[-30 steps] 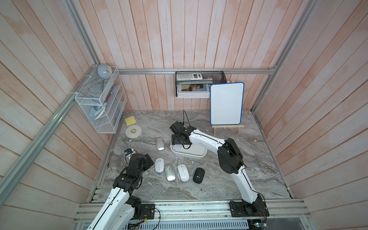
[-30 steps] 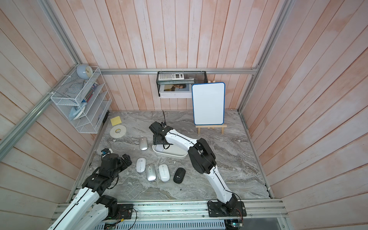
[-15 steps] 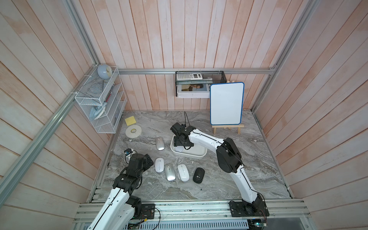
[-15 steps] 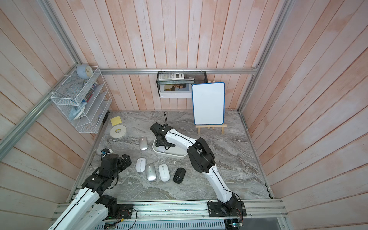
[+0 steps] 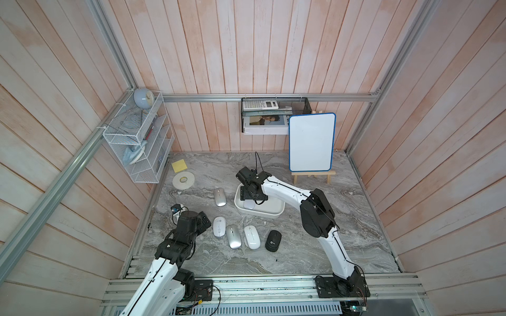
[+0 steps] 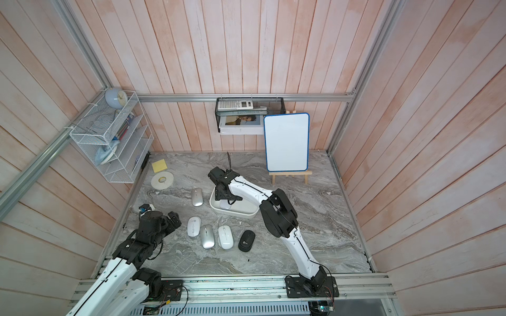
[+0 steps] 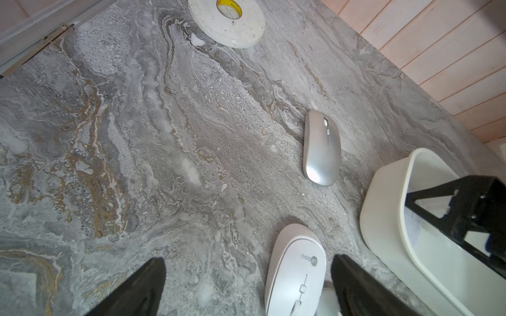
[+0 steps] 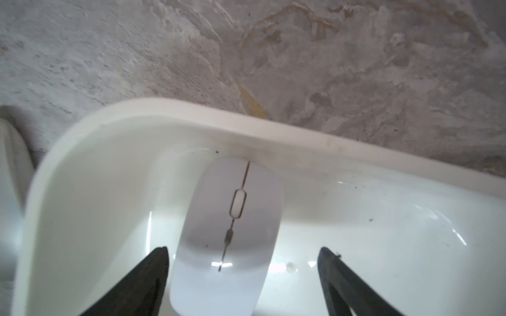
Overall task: Take out the mouse from the storage box
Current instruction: Pick up the mouse from the storage box.
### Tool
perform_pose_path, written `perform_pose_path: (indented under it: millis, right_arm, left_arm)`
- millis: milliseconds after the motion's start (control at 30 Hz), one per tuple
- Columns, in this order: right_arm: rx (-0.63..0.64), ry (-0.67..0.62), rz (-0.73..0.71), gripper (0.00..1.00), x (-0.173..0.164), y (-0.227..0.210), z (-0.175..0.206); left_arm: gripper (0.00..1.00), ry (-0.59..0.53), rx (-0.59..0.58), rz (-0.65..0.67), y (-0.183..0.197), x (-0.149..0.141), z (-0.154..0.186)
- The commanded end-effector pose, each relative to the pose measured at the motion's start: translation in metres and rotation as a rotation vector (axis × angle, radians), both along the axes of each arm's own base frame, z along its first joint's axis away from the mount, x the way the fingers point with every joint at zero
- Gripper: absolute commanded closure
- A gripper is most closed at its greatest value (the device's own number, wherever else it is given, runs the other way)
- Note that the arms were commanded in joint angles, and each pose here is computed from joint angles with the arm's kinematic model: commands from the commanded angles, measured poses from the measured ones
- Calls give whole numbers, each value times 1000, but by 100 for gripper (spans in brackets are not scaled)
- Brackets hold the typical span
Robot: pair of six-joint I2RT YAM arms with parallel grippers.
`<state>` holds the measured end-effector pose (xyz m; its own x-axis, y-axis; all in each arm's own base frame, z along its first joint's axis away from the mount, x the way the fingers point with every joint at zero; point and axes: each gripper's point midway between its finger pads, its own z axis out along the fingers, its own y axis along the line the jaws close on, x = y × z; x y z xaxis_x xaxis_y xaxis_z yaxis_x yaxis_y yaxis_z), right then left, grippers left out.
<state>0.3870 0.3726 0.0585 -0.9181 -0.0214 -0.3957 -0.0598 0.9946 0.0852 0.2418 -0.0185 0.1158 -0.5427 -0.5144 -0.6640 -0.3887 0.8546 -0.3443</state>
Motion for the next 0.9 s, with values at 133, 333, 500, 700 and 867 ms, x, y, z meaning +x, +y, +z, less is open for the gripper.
perform_pose_path:
  millis: [133,333,500,700,867]
  right_arm:
    - [-60,67,13,11,-5,3,-30]
    - [-89,80,-4,12,-8,-3,-38]
    - [-133,101,-45,13,-12,-14,-48]
    - [-155,115,-54,13,-16,-17,-57]
    - [-151,131,-57,14,-19,-14,-62]
  left_arm:
    - [0,-11,3,0,1,0,0]
    - [0,-9,3,-2,1,0,0]
    - [0,-15,3,3,2,0,1]
    - [0,-20,4,7,3,-1,1]
    - [0,-24,3,12,4,-2,2]
